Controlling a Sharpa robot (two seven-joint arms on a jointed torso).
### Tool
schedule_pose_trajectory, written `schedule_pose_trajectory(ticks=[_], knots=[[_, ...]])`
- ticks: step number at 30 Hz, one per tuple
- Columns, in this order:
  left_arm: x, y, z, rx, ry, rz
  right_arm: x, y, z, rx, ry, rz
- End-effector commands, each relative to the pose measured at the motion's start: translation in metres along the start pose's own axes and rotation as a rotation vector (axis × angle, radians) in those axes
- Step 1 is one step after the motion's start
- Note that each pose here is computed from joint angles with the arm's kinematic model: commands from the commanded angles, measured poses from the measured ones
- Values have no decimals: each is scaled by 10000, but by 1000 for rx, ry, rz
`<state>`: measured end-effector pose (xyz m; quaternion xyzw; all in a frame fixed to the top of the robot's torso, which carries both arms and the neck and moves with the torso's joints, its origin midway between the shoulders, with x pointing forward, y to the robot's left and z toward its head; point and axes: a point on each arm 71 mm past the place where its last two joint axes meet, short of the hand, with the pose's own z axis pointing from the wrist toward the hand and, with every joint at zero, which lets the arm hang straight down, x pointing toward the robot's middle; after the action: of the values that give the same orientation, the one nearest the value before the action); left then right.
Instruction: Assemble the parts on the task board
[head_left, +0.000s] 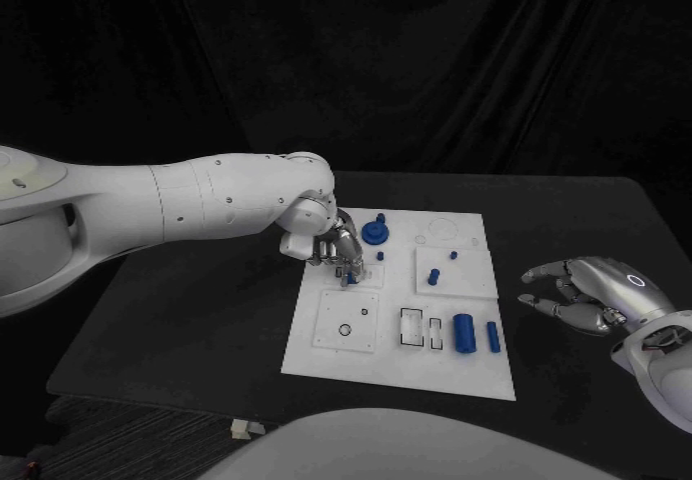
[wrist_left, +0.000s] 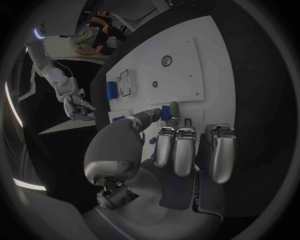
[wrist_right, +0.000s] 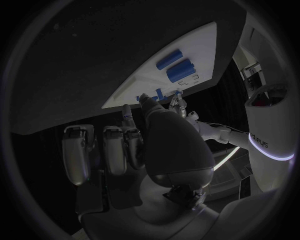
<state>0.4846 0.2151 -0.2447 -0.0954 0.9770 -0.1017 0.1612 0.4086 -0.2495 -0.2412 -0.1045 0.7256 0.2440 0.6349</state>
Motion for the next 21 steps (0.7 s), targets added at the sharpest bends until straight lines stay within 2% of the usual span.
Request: schedule_pose_trajectory(ticks=[1,13,21], knots=[[-12,-28,-3,12,15,-5,11,-6,-3,14,2,-3],[-99,-33,18,-21,-61,7,17,-8,-9,17,9,-4],[-113,-40,24,-32,-72,20,22,-7,-10,17,13,-4]])
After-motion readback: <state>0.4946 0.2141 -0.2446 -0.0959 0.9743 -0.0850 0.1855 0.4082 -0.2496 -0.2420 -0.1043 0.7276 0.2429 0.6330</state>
